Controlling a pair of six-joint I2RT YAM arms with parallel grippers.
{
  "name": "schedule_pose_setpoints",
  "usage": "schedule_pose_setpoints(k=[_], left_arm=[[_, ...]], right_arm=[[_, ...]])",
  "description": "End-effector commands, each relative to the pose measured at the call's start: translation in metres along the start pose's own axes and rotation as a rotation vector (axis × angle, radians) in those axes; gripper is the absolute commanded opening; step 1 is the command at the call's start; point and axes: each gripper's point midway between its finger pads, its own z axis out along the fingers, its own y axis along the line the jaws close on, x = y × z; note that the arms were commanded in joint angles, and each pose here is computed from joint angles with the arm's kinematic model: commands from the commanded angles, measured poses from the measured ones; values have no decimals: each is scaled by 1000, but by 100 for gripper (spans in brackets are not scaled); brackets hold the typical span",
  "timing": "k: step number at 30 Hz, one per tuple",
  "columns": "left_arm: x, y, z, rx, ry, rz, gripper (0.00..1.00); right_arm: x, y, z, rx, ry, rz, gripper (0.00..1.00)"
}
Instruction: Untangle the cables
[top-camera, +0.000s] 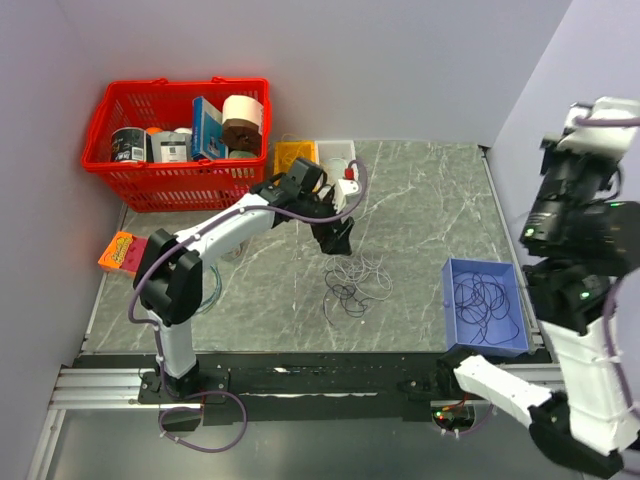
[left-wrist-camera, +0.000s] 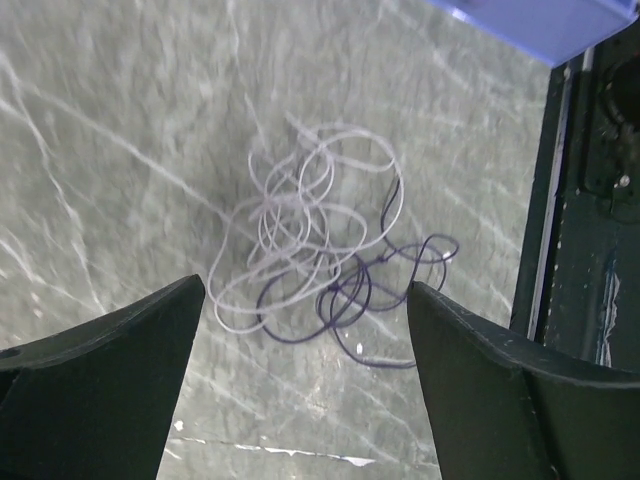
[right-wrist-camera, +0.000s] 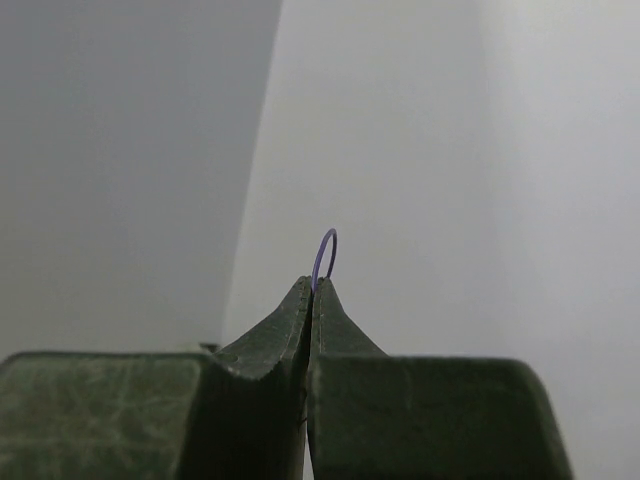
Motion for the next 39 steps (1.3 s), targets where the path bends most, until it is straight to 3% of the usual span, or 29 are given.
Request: schedule_pose_setpoints(k=[1, 7, 12, 15, 20, 25, 31, 35, 39], left_arm=[[17, 2, 3, 14, 22, -27, 89], [22, 2, -1, -5, 33, -26, 88], [23, 0, -4, -10, 25, -13, 88], [23, 1, -3, -10, 31, -11, 88], [24, 6, -3, -36, 37, -23, 88], [31, 9, -5, -76, 42, -31, 88], [31, 4, -14, -89, 11, 4, 89], [32, 4, -21, -104, 5, 19, 89], [32, 3, -26, -107, -3, 32, 89]], right_arm=[[47, -26, -11, 155, 73, -12, 0], [146, -11, -8, 168, 313, -72, 0], [139, -39, -27, 265, 303, -31, 0], [167, -26, -44, 200, 396, 7, 0], [258, 21, -86, 63, 668, 47, 0], [347, 34, -125, 87, 920, 70, 0], [406, 39, -143, 177, 1114, 314, 0], [417, 60, -147, 128, 1193, 480, 0], [440, 84, -168, 52, 1322, 538, 0]])
